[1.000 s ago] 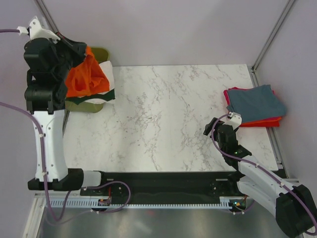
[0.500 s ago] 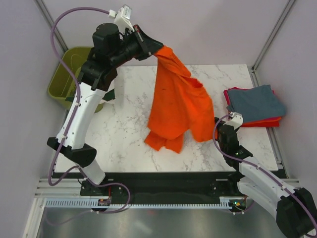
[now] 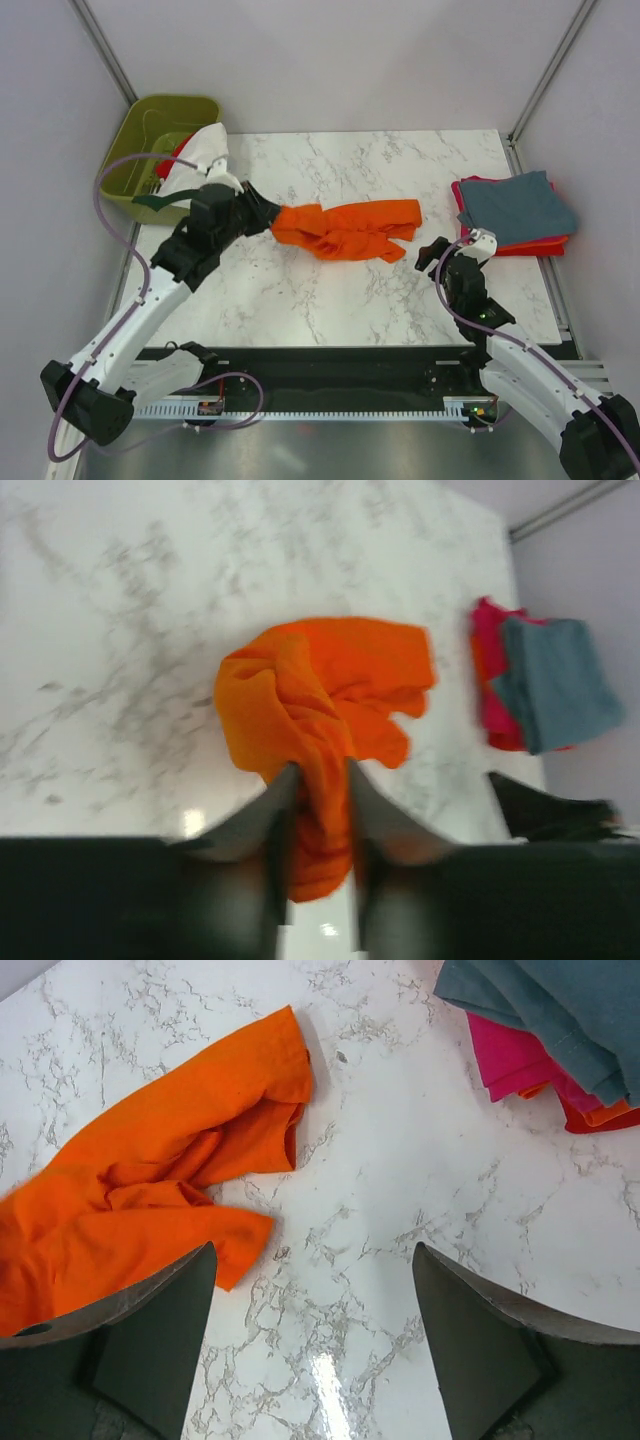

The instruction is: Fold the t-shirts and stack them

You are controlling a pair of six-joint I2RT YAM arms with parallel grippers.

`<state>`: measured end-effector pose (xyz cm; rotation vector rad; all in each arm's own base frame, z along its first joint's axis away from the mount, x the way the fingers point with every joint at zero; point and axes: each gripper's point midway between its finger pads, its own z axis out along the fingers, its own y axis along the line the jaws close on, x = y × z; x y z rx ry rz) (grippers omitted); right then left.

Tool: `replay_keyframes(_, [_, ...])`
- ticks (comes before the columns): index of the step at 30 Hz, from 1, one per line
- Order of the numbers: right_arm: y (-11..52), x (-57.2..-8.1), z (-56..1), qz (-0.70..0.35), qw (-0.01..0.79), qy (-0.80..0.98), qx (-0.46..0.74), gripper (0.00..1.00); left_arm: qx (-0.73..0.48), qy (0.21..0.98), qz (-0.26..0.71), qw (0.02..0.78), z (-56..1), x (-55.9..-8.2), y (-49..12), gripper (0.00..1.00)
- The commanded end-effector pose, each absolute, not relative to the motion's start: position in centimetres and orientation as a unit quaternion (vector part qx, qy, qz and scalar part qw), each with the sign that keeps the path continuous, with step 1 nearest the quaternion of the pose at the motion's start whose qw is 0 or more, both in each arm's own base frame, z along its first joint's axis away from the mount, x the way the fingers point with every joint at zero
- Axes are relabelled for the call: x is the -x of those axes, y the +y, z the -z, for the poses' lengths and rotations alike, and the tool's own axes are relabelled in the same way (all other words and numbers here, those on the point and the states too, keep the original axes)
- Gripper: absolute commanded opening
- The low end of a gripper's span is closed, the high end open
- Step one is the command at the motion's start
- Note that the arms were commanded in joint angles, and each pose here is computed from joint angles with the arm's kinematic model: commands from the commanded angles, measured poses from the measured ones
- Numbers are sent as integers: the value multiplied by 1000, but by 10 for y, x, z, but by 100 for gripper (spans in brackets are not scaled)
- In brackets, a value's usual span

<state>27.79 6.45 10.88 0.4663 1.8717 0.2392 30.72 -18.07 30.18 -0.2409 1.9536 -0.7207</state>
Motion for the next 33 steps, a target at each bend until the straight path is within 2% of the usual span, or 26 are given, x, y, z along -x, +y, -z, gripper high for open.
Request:
replay_keyframes(1, [59, -277, -114, -99, 576, 784, -210, 87, 177, 795, 245, 526, -260, -301, -140, 60])
replay_keyframes(3, [65, -277, -115, -116, 578, 781, -205, 88, 203, 801, 224, 517, -237, -293, -128, 88])
replay_keyframes(4, [65, -277, -113, -115, 575, 783, -207, 93, 209, 808, 211, 509, -222, -286, -121, 99])
replay_keyframes(5, [67, -278, -114, -131, 570, 778, -232, 98, 203, 811, 207, 508, -218, -284, -121, 100])
replay_keyframes(7, [60, -277, -103, -108, 551, 788, -253, 98, 185, 822, 207, 498, -210, -281, -124, 100])
replay_keyframes(11, [75, -287, -115, -114, 536, 808, -218, 97, 206, 832, 209, 470, -186, -280, -127, 100])
replay_keyframes(12, [79, -289, -111, -110, 526, 817, -211, 92, 203, 837, 211, 463, -176, -280, -129, 98])
replay_keyframes(13, [84, -291, -111, -117, 519, 821, -204, 85, 187, 841, 231, 452, -173, -278, -140, 91])
replay_keyframes(15, [89, -300, -112, -113, 512, 827, -202, 67, 177, 841, 256, 443, -166, -284, -154, 88])
replay_keyframes(17, [92, -305, -114, -109, 503, 834, -200, 57, 169, 845, 278, 425, -163, -286, -167, 84])
replay_keyframes(20, [104, -314, -115, -122, 492, 843, -180, 51, 146, 866, 279, 390, -148, -292, -184, 84])
replay_keyframes(24, [111, -318, -108, -121, 477, 854, -171, 50, 95, 892, 256, 361, -137, -302, -205, 87])
replay_keyframes(33, [106, -315, -104, -113, 484, 851, -169, 49, 26, 938, 172, 300, -81, -314, -241, 75])
